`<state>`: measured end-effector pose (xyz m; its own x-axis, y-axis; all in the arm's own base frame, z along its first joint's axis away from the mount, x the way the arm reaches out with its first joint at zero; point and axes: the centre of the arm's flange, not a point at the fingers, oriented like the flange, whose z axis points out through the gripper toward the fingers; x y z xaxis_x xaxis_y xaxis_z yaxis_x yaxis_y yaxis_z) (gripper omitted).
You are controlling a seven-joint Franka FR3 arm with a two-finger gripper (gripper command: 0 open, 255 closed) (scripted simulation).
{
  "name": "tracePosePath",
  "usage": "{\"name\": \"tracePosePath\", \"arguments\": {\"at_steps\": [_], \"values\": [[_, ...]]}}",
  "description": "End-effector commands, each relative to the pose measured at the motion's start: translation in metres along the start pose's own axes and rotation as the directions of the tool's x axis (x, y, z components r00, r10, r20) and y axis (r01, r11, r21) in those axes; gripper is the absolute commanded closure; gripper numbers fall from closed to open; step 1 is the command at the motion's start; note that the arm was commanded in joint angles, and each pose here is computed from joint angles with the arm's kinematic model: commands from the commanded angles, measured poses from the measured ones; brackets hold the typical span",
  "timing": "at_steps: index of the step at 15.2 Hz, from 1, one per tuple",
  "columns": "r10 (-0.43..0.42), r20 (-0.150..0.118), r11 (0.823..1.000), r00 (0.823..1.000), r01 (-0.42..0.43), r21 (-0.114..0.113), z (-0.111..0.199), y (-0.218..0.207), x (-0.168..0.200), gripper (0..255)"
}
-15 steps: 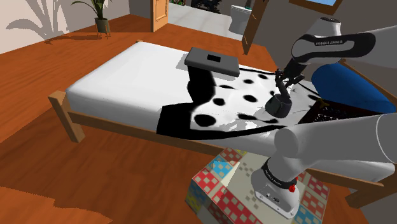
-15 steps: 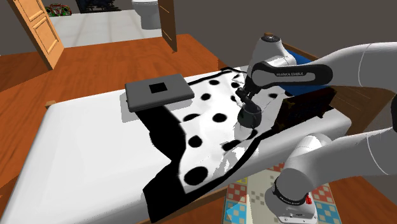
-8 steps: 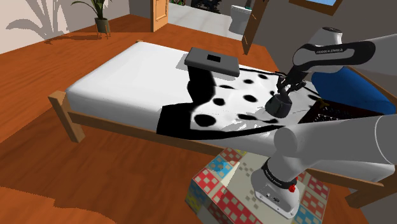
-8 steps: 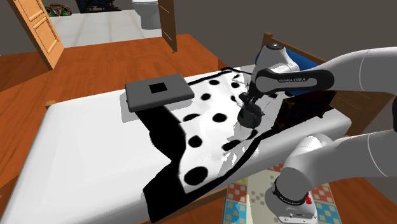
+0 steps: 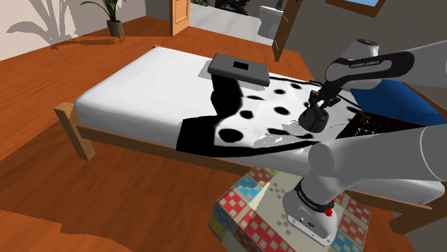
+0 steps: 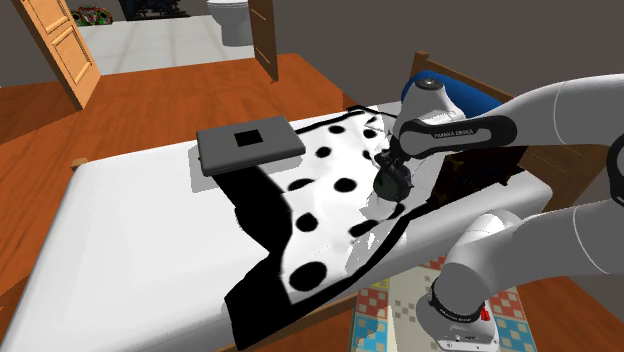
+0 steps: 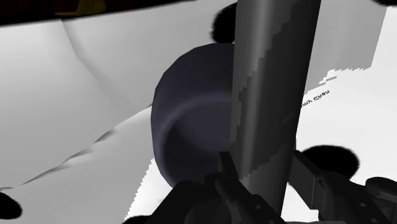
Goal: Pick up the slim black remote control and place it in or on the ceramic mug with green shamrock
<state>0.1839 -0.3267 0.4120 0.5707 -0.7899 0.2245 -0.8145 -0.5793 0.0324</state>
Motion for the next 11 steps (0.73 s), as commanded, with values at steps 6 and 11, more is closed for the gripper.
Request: {"name": "tracePosePath", "arguments": {"at_steps": [6,11], "values": [[0.0,0.001,1.0,1.0,0.0,0.0,0.001,0.0,0.0,0],[0.0,0.001,1.0,1.0,0.0,0.0,-0.012,0.0,-0.001,0]]}}
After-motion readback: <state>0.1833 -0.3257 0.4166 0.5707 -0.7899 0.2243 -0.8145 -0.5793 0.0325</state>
